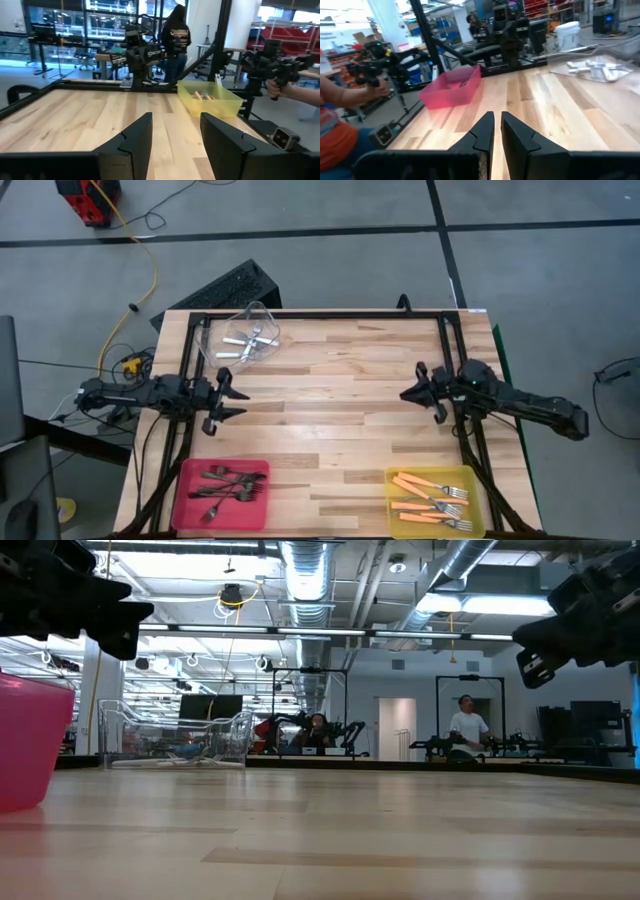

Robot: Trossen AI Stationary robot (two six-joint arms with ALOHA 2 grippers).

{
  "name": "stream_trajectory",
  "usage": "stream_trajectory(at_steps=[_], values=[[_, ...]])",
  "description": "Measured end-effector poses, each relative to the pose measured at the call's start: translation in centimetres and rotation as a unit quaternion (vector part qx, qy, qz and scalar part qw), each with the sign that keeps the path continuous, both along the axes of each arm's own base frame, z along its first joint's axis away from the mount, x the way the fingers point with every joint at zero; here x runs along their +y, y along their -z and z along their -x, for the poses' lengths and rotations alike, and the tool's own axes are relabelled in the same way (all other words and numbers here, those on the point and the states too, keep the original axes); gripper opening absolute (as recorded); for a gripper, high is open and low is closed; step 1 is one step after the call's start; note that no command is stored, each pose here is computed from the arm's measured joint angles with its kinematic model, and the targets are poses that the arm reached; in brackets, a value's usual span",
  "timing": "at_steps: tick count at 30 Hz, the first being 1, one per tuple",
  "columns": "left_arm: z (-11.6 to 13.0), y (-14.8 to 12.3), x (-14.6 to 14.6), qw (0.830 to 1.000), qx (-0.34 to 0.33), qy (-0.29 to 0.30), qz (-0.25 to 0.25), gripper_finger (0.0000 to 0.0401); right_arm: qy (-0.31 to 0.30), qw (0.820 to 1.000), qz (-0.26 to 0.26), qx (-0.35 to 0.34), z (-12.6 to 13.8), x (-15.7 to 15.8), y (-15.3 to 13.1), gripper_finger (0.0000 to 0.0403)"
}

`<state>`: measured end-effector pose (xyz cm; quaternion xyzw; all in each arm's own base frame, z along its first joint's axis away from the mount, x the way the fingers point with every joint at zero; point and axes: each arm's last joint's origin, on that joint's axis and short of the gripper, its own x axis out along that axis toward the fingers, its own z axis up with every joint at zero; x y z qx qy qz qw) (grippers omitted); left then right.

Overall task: Sort silverware by color (type)
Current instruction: Return to Home Position

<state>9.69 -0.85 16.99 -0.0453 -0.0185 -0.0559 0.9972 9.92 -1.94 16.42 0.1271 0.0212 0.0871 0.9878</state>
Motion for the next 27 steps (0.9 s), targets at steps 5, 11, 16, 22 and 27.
stream_trajectory(at_steps=[5, 11, 16, 22, 27], values=[[0.0, -0.1, -0.1, 1.000, -0.003, 0.018, 0.002, 0.0151, 0.003, 1.000, -0.016, 0.007, -0.1, 0.0, 0.1, 0.0060], [0.0, 0.0, -0.1, 1.000, -0.003, 0.018, 0.001, 0.0151, -0.003, 0.996, -0.089, 0.025, -0.3, 0.8, 0.1, 0.0060], [0.0, 0.0, -0.1, 1.000, -0.003, 0.022, 0.001, 0.0151, 0.010, 0.998, -0.060, -0.020, -0.5, 2.3, -0.6, 0.0060], [0.0, 0.0, -0.1, 1.000, -0.004, 0.023, 0.001, 0.0151, 0.052, 0.995, 0.027, -0.084, 0.0, 3.4, -1.6, 0.0060], [0.0, 0.0, -0.1, 1.000, -0.004, 0.023, 0.001, 0.0151, 0.081, 0.987, 0.043, -0.134, 0.6, 3.2, -2.6, 0.0060]])
